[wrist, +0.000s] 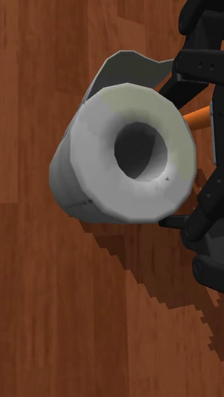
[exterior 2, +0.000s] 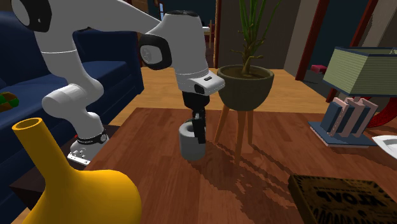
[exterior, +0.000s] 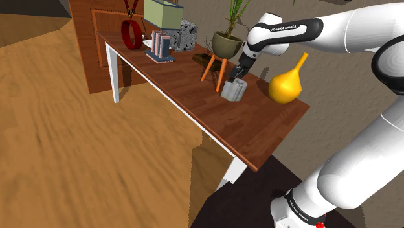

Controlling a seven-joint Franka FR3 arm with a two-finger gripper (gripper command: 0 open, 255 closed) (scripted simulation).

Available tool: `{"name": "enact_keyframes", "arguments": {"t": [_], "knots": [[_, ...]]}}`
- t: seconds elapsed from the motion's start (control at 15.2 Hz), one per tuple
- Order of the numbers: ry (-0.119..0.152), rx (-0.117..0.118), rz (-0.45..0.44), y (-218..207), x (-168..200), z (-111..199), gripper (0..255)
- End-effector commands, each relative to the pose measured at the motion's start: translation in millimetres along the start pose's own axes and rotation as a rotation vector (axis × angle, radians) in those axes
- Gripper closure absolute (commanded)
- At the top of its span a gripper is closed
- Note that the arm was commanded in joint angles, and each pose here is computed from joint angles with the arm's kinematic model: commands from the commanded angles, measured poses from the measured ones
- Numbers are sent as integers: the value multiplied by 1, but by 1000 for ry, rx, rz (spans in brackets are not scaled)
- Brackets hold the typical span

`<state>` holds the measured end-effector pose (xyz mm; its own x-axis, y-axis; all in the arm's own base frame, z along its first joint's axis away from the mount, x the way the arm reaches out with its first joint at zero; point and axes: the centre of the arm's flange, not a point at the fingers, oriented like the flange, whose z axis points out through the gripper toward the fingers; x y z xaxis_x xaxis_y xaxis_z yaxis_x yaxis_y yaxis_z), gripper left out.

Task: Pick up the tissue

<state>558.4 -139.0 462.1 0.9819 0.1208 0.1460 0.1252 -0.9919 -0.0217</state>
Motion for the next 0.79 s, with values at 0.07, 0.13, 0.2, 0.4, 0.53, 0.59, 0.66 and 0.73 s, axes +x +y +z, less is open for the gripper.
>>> {"name": "enact_keyframes", "arguments": {"t": [0.07,0.13,0.2,0.4,0.53,0.59,0.66,0.73], "knots": [[-2,1,0,0,0,1,255],[-3,1,0,0,0,1,255],[-3,1,0,0,0,1,255],[-3,1,0,0,1,-9,255],[-3,1,0,0,3,-19,255],[-3,1,0,0,4,-25,255],[-3,1,0,0,5,-30,255],[-3,1,0,-1,5,-35,255]]}}
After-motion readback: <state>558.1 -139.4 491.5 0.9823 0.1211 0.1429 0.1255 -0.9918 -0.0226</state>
